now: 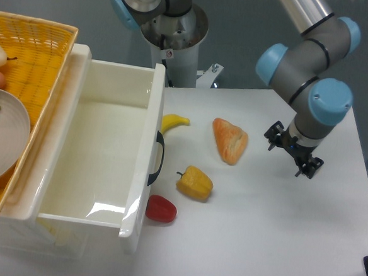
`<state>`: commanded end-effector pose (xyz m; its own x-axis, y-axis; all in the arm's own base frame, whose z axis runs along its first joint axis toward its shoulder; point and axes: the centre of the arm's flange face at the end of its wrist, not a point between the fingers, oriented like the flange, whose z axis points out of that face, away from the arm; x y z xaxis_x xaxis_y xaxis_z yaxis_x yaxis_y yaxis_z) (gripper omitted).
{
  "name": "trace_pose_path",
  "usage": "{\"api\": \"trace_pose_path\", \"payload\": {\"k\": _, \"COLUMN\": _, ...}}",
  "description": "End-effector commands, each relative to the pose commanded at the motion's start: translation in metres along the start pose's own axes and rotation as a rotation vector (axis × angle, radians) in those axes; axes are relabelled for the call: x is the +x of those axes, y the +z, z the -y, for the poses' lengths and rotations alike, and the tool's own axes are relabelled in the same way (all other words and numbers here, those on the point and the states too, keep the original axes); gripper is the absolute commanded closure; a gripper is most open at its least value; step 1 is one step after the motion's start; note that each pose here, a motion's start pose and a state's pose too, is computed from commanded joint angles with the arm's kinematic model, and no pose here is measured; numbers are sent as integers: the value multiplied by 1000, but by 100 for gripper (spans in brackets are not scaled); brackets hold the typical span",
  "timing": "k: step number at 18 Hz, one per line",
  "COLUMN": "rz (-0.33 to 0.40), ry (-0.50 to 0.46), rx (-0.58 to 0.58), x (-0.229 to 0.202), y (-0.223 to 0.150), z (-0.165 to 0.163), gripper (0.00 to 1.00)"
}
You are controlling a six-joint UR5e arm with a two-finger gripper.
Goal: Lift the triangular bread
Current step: 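Move the gripper over the orange triangular bread and lower onto it, then close the gripper on the triangular bread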
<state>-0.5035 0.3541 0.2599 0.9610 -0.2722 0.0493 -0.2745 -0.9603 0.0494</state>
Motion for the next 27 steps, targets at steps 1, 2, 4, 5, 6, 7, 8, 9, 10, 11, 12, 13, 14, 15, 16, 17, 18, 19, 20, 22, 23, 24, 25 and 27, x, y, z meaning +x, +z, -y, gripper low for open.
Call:
{"api": "trace_pose_path", "payload": {"k": 1, "rz": -16, "ry": 11, "rx": -6, "x": 8, "y": 7, "z": 6, "gripper": 0}}
{"api": "trace_pose_path", "payload": {"k": 2, "rz": -19, "ry": 9, "rx": -13, "x": 17, "y": 5, "z": 6, "gripper": 0}}
{"api": "trace_pose_path", "payload": {"k": 4, "rz": -30, "ry": 13, "rx": -29, "x": 39, "y": 6, "z": 10, "gripper": 0}}
{"api": "trace_pose_path", "payload": {"k": 5, "rz": -32, "ry": 4, "rx": -31, "x": 49, "y": 4, "z": 12, "gripper": 0}}
{"api": "trace_pose_path", "payload": {"k": 6, "rz": -37, "ry": -19, "rx": -33, "x": 57, "y": 4, "z": 15, "gripper": 0}}
{"api": "trace_pose_path", "payload": {"k": 7, "rz": -42, "ry": -34, "rx": -36, "x": 64, "y": 6, "z": 24, "gripper": 0}}
{"api": "trace_pose_path", "payload": {"k": 8, "rz": -47, "ry": -42, "rx": -39, "x": 70, "y": 9, "z": 34, "gripper": 0}}
{"api": "trace_pose_path", "payload": {"k": 9, "rz": -65, "ry": -54, "rx": -46, "x": 76, "y": 12, "z": 40, "gripper": 0}}
{"api": "trace_pose_path", "payload": {"k": 10, "rz": -93, "ry": -69, "rx": -57, "x": 80, "y": 16, "z": 44, "gripper": 0}}
{"api": "trace_pose_path", "payload": {"k": 11, "rz": -120, "ry": -79, "rx": -63, "x": 82, "y": 20, "z": 43, "gripper": 0}}
{"api": "trace_pose_path", "payload": {"k": 12, "rz": -130, "ry": -80, "rx": -62, "x": 82, "y": 22, "z": 42, "gripper": 0}}
{"api": "trace_pose_path", "payload": {"k": 13, "rz": -134, "ry": -83, "rx": -59, "x": 82, "y": 23, "z": 41, "gripper": 0}}
{"api": "trace_pose_path", "payload": {"k": 14, "rz": -139, "ry": -85, "rx": -58, "x": 84, "y": 25, "z": 40, "gripper": 0}}
{"api": "trace_pose_path", "payload": {"k": 15, "rz": -147, "ry": -83, "rx": -57, "x": 86, "y": 28, "z": 41, "gripper": 0}}
{"api": "trace_pose_path", "payload": {"k": 16, "rz": -160, "ry": -78, "rx": -59, "x": 89, "y": 33, "z": 40, "gripper": 0}}
{"api": "trace_pose_path", "payload": {"k": 17, "rz": -162, "ry": -76, "rx": -61, "x": 90, "y": 35, "z": 39, "gripper": 0}}
{"api": "trace_pose_path", "payload": {"k": 18, "rz": -164, "ry": -79, "rx": -61, "x": 89, "y": 36, "z": 38, "gripper": 0}}
{"api": "trace_pose_path", "payload": {"k": 19, "rz": -167, "ry": -84, "rx": -59, "x": 88, "y": 36, "z": 35, "gripper": 0}}
{"api": "trace_pose_path", "payload": {"k": 20, "rz": -174, "ry": -94, "rx": -57, "x": 85, "y": 40, "z": 30, "gripper": 0}}
{"api": "trace_pose_path", "payload": {"k": 22, "rz": -178, "ry": -98, "rx": -60, "x": 84, "y": 41, "z": 27, "gripper": 0}}
{"api": "trace_pose_path", "payload": {"k": 23, "rz": -182, "ry": -98, "rx": -63, "x": 84, "y": 44, "z": 26, "gripper": 0}}
{"api": "trace_pose_path", "payload": {"k": 24, "rz": -189, "ry": -99, "rx": -66, "x": 84, "y": 47, "z": 25, "gripper": 0}}
{"api": "trace_pose_path", "payload": {"k": 25, "rz": -193, "ry": -103, "rx": -65, "x": 84, "y": 49, "z": 24, "gripper": 0}}
{"api": "trace_pose_path", "payload": {"k": 27, "rz": -198, "ry": -105, "rx": -63, "x": 84, "y": 51, "z": 23, "gripper": 1}}
